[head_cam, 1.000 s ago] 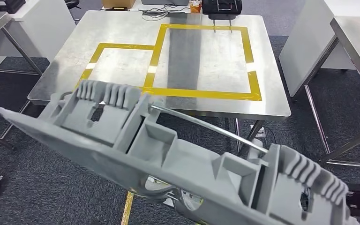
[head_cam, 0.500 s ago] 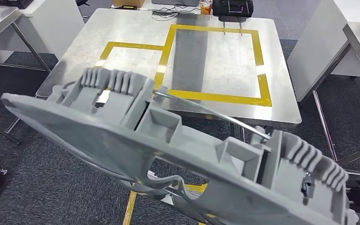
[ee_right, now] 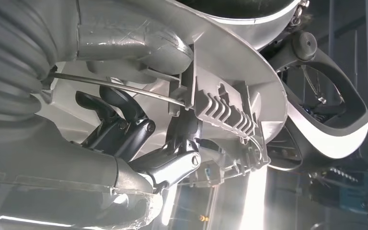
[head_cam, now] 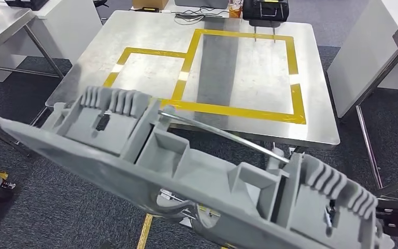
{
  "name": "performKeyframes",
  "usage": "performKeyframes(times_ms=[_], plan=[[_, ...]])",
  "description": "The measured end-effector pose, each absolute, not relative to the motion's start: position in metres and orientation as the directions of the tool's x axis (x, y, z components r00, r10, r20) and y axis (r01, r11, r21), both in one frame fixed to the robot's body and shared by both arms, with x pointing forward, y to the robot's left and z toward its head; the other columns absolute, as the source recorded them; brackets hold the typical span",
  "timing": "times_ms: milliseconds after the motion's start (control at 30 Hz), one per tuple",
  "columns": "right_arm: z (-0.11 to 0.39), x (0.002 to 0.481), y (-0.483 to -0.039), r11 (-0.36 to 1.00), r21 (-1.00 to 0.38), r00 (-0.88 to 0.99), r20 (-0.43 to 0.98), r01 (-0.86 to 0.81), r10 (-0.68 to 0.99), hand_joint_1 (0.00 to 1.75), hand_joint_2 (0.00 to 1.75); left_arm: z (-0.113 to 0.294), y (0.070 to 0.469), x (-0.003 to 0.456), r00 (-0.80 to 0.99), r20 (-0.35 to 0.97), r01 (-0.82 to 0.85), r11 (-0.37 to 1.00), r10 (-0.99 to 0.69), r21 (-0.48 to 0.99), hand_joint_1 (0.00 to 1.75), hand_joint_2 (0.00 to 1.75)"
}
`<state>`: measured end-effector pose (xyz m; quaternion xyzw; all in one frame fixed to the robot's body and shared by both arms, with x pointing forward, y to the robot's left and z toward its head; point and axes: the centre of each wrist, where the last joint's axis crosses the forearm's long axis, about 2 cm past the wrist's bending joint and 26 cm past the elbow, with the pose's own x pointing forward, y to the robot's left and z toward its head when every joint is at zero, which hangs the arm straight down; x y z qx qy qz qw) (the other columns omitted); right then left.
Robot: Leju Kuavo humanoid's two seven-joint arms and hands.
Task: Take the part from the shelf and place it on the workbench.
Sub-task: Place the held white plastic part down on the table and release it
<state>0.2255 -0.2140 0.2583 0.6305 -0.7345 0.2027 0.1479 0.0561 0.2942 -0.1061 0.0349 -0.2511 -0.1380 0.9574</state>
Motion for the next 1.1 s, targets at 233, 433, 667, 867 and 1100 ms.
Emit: performKeyframes(times_ms=[233,433,667,867,1100], plan=[[0.2587,0.2257,-0.2138,0.124,-0.115,-0.164,0.475,-0.986,-0.865,1.75,1.75,-0.1061,0.2940,0.0562,0.835,0.472,0.249,0.959,-0.284,0.137,0.00,1.75],[0.2594,0.2262,-0.2136,0.124,-0.117,-0.165,0.474,-0.985,-0.865,1.75,1.75,-0.1061,0.2981,0.0566,0.835,0.469,0.248,0.958,-0.287,0.145,0.00,1.75],[0.2614,0.2269,-0.2141,0.124,-0.126,-0.170,0.473,-0.984,-0.864,1.75,1.75,-0.1061,0.2975,0.0563,0.836,0.469,0.248,0.958,-0.287,0.144,0.00,1.75],[0.2601,0.2266,-0.2149,0.125,-0.123,-0.169,0.478,-0.985,-0.862,1.75,1.75,-0.1063,0.2960,0.0553,0.837,0.467,0.249,0.958,-0.286,0.141,0.00,1.75],[0.2608,0.2269,-0.2151,0.127,-0.126,-0.173,0.476,-0.984,-0.862,1.75,1.75,-0.1061,0.2949,0.0574,0.834,0.470,0.253,0.957,-0.290,0.142,0.00,1.75]])
